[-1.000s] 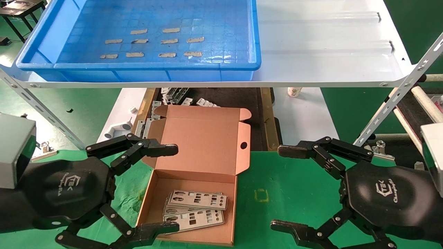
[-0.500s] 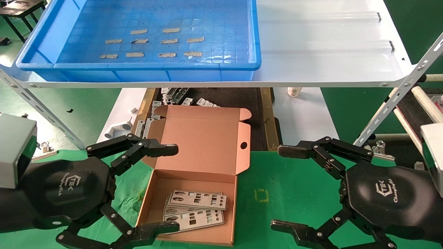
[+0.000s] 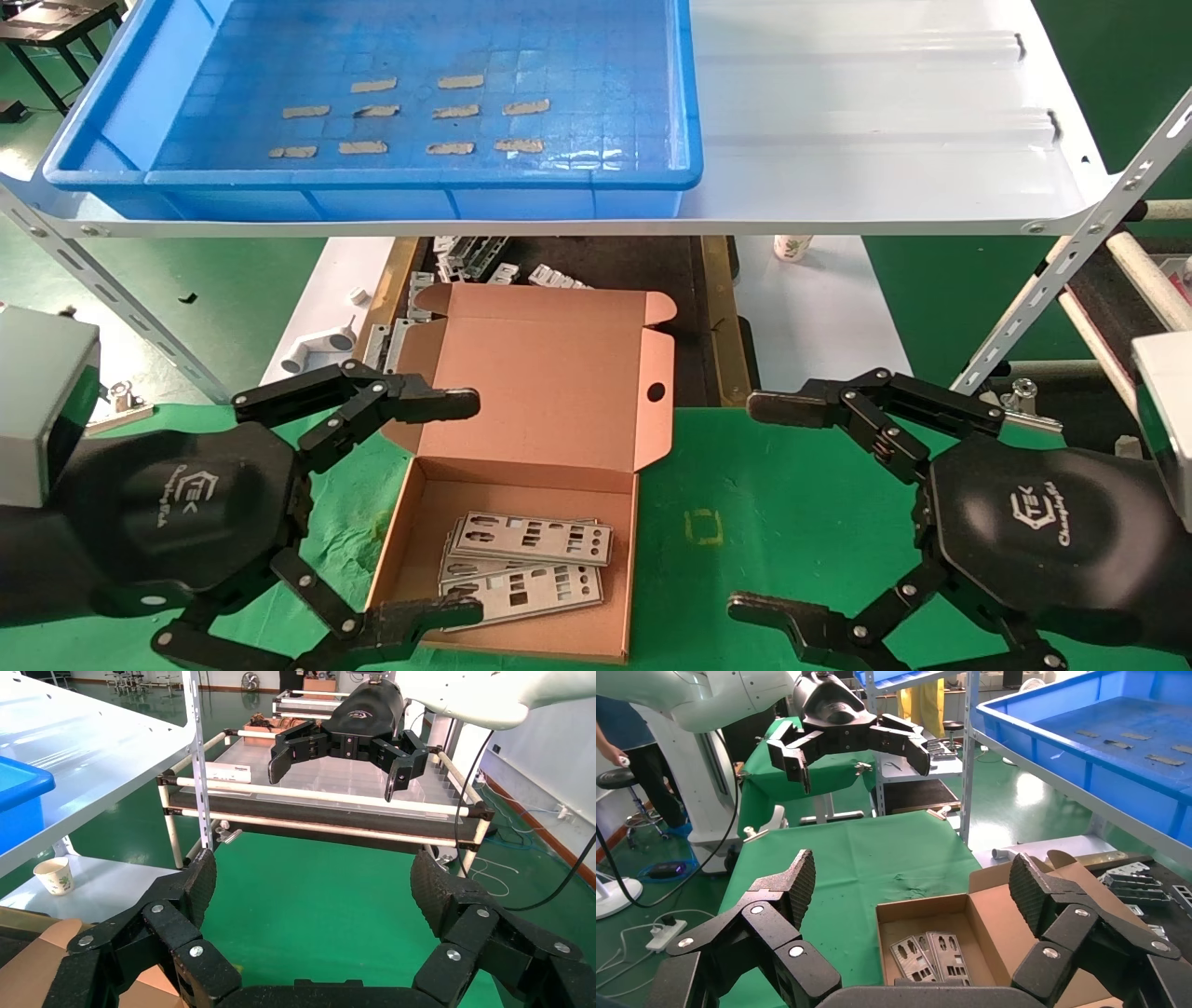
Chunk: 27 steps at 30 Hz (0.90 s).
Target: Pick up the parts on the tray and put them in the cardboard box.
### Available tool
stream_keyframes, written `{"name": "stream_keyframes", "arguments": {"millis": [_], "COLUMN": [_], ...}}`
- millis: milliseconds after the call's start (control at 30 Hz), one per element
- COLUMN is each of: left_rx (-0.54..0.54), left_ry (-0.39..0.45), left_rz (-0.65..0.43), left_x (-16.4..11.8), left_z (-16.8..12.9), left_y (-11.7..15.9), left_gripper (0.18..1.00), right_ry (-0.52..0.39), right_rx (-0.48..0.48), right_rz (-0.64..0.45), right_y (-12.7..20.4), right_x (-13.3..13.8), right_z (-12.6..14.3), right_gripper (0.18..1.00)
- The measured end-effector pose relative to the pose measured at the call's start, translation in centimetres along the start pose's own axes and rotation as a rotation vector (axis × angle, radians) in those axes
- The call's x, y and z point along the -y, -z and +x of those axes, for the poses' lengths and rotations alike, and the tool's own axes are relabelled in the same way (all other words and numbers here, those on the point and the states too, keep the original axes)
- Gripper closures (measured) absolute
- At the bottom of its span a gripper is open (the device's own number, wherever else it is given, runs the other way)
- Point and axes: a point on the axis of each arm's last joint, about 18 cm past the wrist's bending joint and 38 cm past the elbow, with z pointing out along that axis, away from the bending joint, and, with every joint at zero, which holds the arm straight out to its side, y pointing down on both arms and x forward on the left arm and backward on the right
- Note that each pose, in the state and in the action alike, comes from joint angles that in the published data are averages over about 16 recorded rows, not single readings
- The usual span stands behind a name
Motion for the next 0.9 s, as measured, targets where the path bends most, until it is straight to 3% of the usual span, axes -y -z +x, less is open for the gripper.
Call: {"name": "stream_keyframes", "arguments": {"millis": [900], "left_rx": [0.0], "left_ry": [0.0], "left_rz": [0.0], "left_x": [0.0], "left_z": [0.0], "left_y": [0.0], "left_gripper": [0.184], "right_ry": [0.0], "right_rx": [0.0], "right_rz": [0.0], "right_y": [0.0], "right_x": [0.0], "right_z": [0.0], "right_gripper": [0.178]}}
